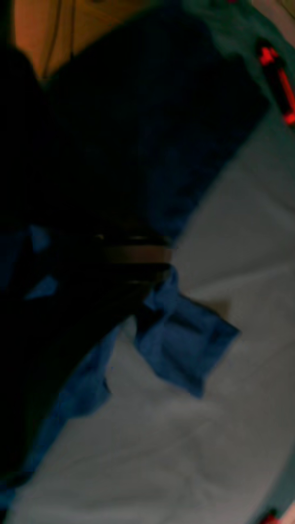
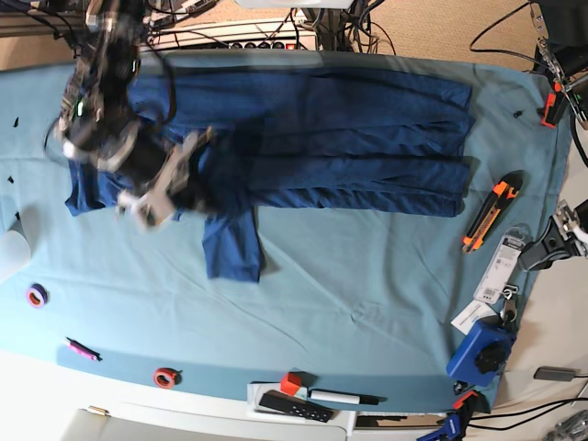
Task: Layout the t-shirt on the table in an organized manner, then fold the t-shirt properly
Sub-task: 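Lay the held sleeve over the folded shirt with the right gripper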
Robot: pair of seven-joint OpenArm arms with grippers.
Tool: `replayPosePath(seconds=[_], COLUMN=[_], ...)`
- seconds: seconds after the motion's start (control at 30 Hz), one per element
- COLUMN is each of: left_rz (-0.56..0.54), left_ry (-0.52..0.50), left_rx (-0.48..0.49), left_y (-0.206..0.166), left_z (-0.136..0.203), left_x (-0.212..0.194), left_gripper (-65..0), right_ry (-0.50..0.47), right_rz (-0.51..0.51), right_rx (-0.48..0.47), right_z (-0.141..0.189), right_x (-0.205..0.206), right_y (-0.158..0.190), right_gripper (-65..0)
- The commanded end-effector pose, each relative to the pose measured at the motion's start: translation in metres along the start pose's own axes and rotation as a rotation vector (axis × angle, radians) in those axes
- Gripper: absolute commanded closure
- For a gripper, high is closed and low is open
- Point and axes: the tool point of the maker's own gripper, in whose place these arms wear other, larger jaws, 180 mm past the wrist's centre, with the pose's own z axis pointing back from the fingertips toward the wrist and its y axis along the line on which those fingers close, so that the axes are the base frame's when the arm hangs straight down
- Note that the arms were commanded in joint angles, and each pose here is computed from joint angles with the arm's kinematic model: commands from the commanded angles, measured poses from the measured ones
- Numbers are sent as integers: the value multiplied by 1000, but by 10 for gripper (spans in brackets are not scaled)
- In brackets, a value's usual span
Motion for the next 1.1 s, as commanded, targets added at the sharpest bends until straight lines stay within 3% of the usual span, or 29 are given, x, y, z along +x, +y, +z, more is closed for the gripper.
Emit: replayPosePath(seconds=[0.0, 0.4, 0.67, 0.73, 0.77, 0.8, 0.97, 1.07], left_rz=[-42, -42, -42, -41, -42, -41, -41, -32], left_ry=[-58, -59, -58, -58, -58, -57, -55, -57], left_rx=[-12, -12, -12, -12, -12, -12, -13, -23], left_y=[-7, -7, -7, -7, -7, -7, -7, -9], left_z=[7, 7, 7, 7, 7, 7, 7, 3], left_x=[25, 25, 25, 25, 25, 25, 24, 21], left_gripper=[-315, -305, -305, -305, -305, -305, -305, -305], right_ry=[-62, -140, -115, -101, -93, -91, -108, -125], right_rz=[19, -153, -96, -72, -58, -48, -29, -60], right_rx=[6, 71, 240, 271, 278, 282, 236, 51], right_z=[6, -7, -28, -32, -34, -35, -38, -40], right_x=[15, 15, 22, 22, 22, 22, 25, 26], right_y=[6, 49, 105, 118, 123, 126, 119, 81], right_gripper=[0, 0, -6, -204, -279, -311, -311, -311])
